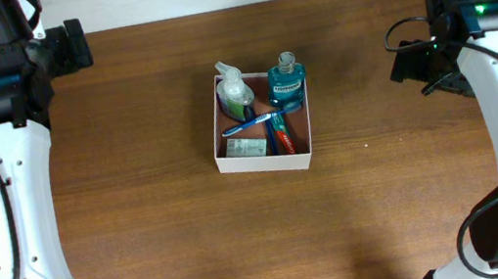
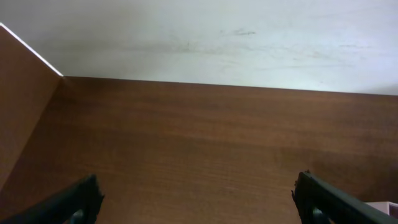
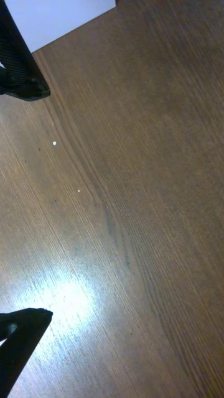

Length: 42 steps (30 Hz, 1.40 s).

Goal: Pack container

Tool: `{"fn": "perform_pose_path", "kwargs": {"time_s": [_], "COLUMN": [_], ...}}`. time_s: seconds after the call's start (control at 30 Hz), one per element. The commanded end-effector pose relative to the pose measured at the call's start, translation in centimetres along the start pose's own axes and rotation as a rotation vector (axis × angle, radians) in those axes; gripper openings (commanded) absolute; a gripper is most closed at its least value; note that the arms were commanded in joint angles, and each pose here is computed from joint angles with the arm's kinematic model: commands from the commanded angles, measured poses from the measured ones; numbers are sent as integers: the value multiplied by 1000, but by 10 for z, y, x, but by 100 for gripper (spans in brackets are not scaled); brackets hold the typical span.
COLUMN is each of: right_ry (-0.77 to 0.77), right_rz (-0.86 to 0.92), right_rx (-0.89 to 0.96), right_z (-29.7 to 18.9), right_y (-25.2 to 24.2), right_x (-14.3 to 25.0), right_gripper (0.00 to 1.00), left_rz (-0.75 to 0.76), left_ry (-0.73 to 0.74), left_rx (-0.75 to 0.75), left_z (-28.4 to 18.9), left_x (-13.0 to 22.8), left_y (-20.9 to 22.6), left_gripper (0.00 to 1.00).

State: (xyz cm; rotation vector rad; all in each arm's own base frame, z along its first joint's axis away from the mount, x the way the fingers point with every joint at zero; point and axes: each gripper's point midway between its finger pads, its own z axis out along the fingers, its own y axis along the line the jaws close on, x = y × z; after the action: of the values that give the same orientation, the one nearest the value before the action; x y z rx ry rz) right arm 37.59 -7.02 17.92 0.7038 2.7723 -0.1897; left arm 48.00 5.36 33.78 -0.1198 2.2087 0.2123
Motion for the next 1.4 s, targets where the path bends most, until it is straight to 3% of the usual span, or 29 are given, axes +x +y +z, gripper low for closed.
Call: {"fn": "perform_pose_path", "kwargs": {"time_s": [0.0,0.23,0.4,0.53,0.6,0.67,0.8,0.9,1.03,1.17,1.37], "right_ry": [-20,-28,-231,-627,-920,-1100,-1316,-1431,-1498,-1478,-1385], "right_rz": [7,8,43,-93,-227,-303,-362,-346,-351,-368,-390], "right_rx": [-5,-7,-74,-225,-240,-223,-225,-291,-354,-334,-268], "right_z": [-6,-6,-13,-68,-134,-188,-282,-357,-410,-423,-392], "right_y": [-1,0,16,69,99,112,117,93,51,-1,-49], "right_x": [-4,-6,-55,-130,-159,-163,-136,-93,-45,-1,51], "right_gripper": [99,99,99,99,99,99,99,99,98,99,99], "left_rz": [-16,-16,-16,-16,-15,-16,-15,-15,-16,-16,-15], "left_ry": [-6,-6,-3,-3,-2,-3,-2,-2,-3,-3,-2], "left_rx": [-6,-5,-6,-6,-6,-6,-6,-5,-6,-6,-6], "left_z": [-2,-2,-2,-2,-2,-2,-2,-2,-2,-2,-2], "left_x": [-2,-2,-1,-1,-1,-1,-1,-1,-1,-1,-1], "left_y": [2,2,2,2,2,2,2,2,2,2,2], "left_gripper": [99,99,99,99,99,99,99,99,99,99,99]}}
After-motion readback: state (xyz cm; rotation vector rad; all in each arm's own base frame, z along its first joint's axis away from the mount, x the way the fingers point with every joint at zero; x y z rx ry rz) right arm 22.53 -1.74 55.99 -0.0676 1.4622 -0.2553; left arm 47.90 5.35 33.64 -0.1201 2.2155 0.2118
